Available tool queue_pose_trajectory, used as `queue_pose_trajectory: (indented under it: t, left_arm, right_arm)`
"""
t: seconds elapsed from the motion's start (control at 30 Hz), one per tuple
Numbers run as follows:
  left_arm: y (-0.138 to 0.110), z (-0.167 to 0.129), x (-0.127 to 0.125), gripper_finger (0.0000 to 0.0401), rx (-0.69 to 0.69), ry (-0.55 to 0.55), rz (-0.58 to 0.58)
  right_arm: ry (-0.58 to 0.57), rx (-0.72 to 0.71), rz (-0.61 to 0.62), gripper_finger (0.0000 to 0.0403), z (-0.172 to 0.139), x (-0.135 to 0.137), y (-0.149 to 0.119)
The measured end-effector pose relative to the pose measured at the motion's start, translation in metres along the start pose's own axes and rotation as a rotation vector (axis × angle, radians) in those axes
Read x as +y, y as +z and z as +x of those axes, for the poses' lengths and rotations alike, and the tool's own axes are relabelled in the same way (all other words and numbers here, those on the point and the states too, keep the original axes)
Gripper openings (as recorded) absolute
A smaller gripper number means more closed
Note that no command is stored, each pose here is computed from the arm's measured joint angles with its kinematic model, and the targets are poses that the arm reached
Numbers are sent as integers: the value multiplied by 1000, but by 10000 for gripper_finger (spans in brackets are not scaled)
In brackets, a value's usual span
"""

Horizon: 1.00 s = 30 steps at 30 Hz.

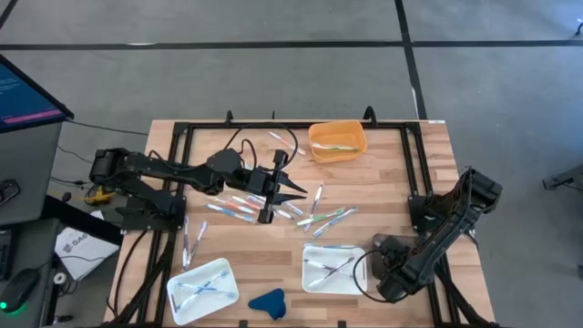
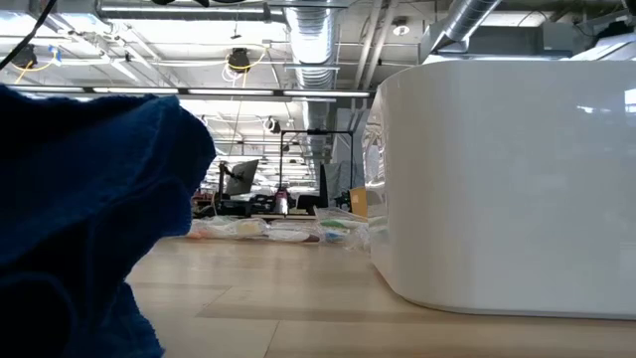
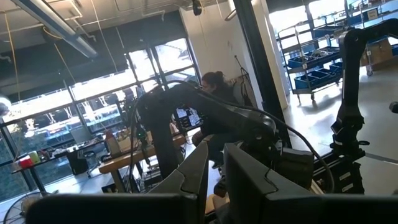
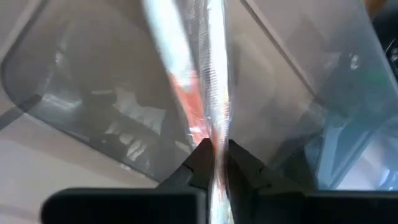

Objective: Pick & Place Toothbrushes
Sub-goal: Put the orange toothbrush into the black bin

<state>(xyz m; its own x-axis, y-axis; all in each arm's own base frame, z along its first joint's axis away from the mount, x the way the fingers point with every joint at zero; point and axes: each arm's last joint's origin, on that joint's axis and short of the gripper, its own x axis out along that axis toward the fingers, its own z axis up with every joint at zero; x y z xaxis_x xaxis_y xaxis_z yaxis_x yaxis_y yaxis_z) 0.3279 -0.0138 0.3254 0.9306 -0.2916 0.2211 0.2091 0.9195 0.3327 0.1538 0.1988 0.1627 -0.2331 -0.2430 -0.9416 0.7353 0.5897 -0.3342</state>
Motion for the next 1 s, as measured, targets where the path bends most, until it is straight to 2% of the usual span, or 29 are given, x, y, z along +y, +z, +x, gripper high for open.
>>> queue_pose_trajectory:
  t: [0.1, 0.33, 1.0]
  left_arm:
    - [0, 0, 0, 47, 1, 0, 0]
    - [0, 0, 0, 47, 2, 0, 0]
    - [-1, 0, 0, 47, 11, -3, -6]
  right_arm:
    - [-2, 2, -7, 17, 0, 1, 4]
    - [-1, 1, -12, 52, 0, 1, 7]
    - [23, -17, 2, 65, -9, 5, 10]
